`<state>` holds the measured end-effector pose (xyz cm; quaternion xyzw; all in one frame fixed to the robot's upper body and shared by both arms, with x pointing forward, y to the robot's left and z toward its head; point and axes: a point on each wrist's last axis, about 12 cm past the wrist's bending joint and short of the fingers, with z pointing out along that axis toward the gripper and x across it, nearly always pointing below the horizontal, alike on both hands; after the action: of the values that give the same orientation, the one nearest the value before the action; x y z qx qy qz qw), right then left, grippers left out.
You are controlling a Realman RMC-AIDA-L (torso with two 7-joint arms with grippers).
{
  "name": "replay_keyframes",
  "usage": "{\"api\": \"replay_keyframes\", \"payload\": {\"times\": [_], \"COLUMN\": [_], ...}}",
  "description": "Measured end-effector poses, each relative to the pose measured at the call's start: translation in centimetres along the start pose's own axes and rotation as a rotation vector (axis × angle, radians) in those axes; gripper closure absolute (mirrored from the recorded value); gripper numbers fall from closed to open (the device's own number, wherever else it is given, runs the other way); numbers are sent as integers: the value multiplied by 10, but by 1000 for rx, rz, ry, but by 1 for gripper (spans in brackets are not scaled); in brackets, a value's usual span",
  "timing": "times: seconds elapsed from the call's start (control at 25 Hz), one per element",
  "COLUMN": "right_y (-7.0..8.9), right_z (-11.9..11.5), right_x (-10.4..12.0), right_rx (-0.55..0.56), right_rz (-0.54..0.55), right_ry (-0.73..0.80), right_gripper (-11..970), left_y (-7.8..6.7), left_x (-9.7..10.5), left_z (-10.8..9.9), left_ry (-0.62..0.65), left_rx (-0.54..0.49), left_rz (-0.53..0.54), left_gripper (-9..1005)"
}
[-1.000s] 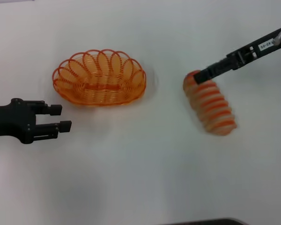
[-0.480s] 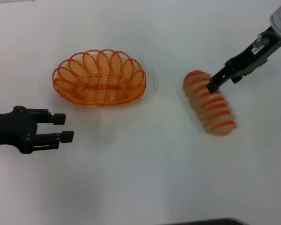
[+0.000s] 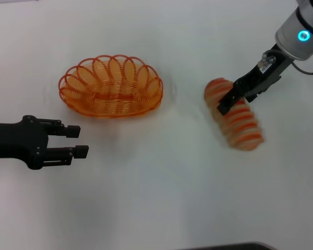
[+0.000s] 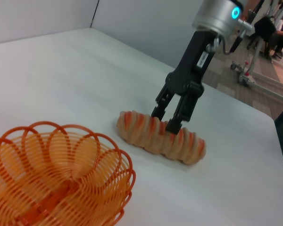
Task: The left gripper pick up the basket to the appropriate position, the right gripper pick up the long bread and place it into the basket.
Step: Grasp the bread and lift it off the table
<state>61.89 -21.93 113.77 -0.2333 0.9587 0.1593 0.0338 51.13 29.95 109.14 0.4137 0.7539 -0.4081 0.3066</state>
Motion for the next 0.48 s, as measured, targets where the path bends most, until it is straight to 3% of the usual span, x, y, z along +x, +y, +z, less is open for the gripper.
{"api": "replay_keyframes", "payload": {"times": [0.2, 0.48], "right_y": [3, 2], "right_z": [12, 8], "right_x": [-1, -2], "right_rx": [34, 43], "right_rz": [-17, -36], "right_ry": [33, 29], "right_gripper": [93, 128], "left_y": [0, 1], "left_x": [-4, -8], "left_z": [2, 5], "left_ry": [-9, -13], "left_rx": [12, 17], "left_rz": [6, 13], "left_gripper": [424, 424]}}
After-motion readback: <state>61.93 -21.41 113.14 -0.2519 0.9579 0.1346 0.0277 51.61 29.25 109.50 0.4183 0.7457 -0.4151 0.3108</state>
